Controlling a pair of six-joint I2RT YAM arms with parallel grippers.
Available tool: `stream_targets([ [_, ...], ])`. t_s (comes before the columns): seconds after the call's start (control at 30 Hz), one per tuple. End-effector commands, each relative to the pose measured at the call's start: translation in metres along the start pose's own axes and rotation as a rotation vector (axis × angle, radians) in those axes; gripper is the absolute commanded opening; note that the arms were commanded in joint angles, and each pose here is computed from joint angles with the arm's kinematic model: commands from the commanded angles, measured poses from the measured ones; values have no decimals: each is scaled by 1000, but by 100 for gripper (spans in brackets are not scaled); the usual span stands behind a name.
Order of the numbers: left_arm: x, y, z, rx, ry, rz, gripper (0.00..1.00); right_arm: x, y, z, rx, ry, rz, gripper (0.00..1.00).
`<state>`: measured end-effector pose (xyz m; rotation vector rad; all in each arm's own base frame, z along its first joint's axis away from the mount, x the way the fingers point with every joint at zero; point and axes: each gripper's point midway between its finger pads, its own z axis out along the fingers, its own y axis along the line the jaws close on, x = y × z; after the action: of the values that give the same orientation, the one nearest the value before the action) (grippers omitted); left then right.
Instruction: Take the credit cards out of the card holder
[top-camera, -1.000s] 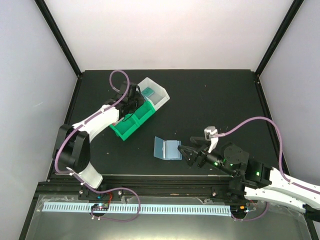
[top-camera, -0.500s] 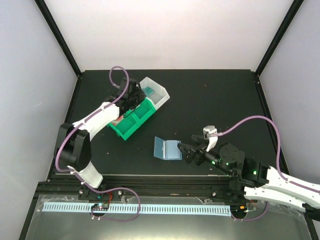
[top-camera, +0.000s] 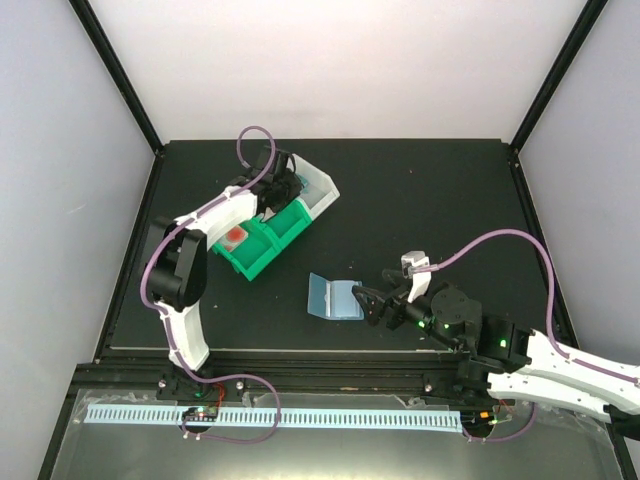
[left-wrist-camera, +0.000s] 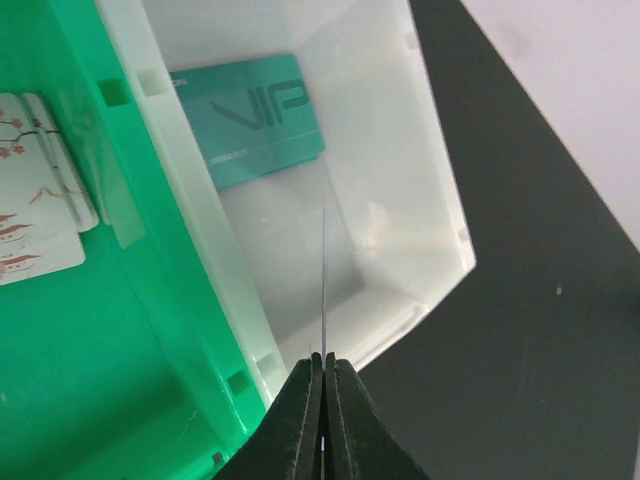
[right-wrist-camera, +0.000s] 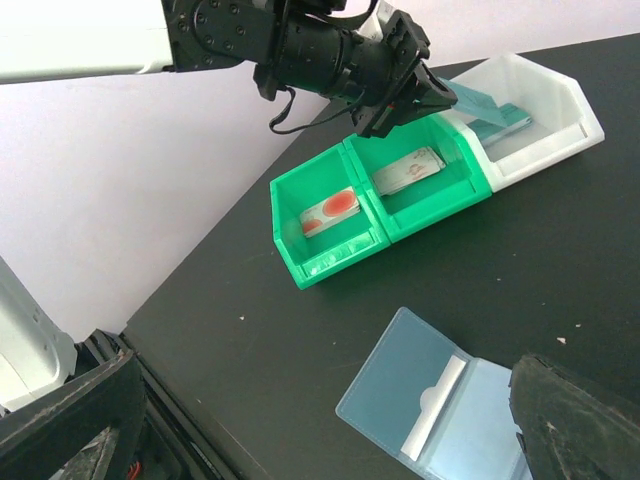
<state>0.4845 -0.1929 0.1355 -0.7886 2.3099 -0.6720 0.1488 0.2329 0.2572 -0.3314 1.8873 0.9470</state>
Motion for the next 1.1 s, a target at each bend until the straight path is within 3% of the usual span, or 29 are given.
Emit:
stream_targets([
  [0.0, -3, 6, -3, -102, 16, -17, 2, -11, 0, -4, 8, -41, -1, 100],
  [0.63, 17, 56, -23, -296, 83, 44, 2, -10, 7, -2, -27, -41, 9, 100],
  [1.07, 0, 8, -15, -56, 75, 97, 2, -12, 4, -6, -20, -50, 4, 100],
])
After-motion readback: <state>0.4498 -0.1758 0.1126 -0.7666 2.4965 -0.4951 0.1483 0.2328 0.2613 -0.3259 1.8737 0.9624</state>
